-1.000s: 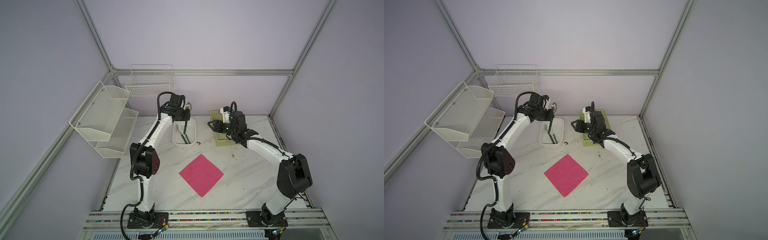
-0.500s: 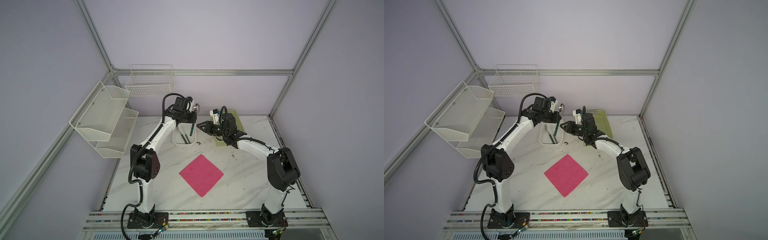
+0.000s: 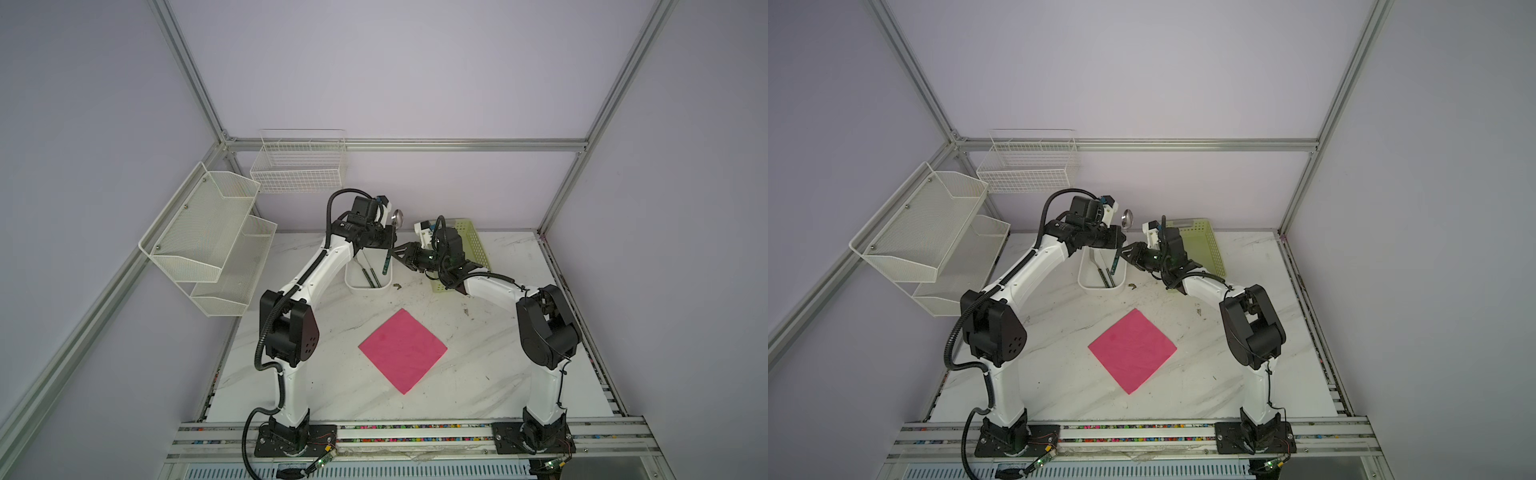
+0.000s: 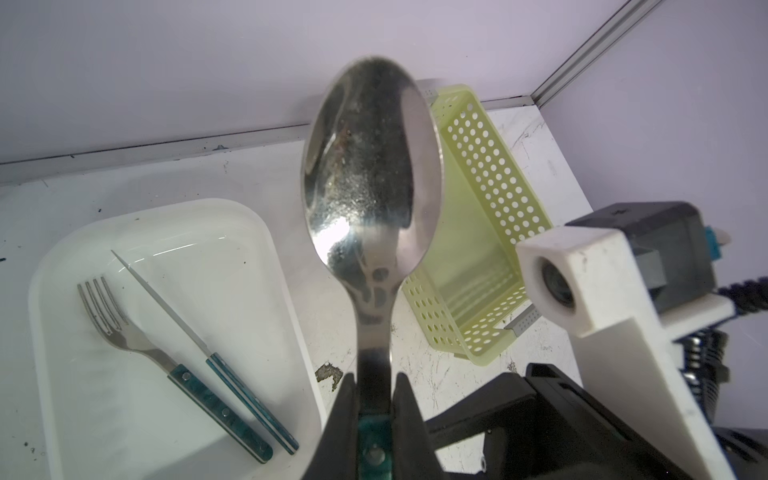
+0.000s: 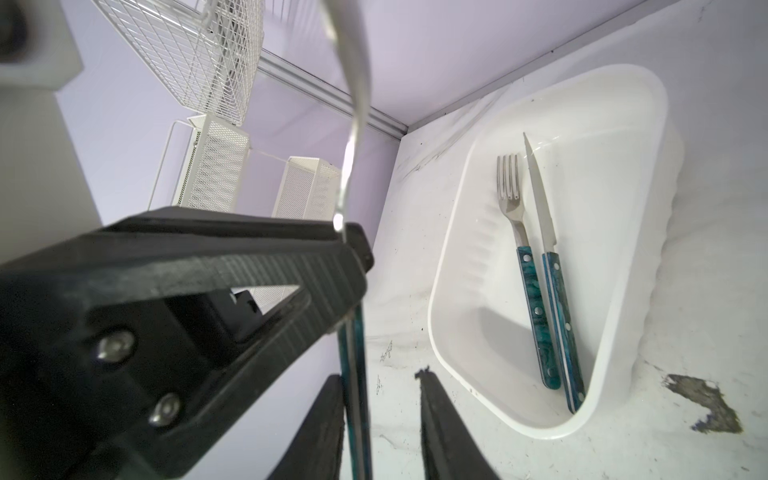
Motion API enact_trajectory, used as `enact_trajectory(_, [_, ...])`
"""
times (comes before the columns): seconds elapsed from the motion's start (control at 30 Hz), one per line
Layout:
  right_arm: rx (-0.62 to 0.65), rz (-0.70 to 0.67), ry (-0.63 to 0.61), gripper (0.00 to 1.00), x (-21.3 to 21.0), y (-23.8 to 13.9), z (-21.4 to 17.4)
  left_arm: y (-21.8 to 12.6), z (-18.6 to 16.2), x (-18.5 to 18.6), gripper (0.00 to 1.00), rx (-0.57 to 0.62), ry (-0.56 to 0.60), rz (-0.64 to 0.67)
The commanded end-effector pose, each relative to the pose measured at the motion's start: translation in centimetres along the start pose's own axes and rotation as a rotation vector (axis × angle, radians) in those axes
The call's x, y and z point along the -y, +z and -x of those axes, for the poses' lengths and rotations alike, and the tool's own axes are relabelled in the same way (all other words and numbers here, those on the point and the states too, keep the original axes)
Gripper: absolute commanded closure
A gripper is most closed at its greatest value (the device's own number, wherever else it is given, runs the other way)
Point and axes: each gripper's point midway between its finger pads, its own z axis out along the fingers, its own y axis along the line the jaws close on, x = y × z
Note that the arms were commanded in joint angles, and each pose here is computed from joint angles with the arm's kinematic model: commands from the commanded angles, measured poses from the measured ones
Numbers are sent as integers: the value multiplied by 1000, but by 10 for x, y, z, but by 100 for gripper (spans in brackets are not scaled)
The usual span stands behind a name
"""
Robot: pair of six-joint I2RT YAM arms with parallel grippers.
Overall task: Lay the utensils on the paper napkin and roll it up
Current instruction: 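Lift the spoon with the left gripper toward the right gripper, then grasp the spoon handle with the right gripper and open the left gripper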
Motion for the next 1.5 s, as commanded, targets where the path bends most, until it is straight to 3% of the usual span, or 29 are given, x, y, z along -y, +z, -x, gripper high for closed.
enact_trajectory(0.0, [13,63,-1,70,-17,5,8,-22,16,20,96,70,10,-60])
enact_trajectory(0.23, [20,71,12,82,-17,6,9,-22,15,23,95,68,14,-65])
enact_trajectory(0.47, [25,72,-5,100,-22,2,9,-27,18,25,89,79,17,-69])
enact_trajectory(0.53, [34,69,-9,100,-23,0,10,-29,19,25,87,83,18,-69])
enact_trajectory(0.73, [60,50,-24,100,-23,-10,17,-42,24,24,61,110,25,-43])
enact_trajectory(0.87, [76,14,-31,100,-12,-22,23,-51,21,23,56,103,32,-29])
enact_trajectory(1.13, [165,-104,-60,100,10,-73,56,-52,-25,26,55,-21,-14,-83])
enact_trajectory(1.47, [259,-202,-114,100,12,-122,92,-22,-133,36,58,-279,-95,-149])
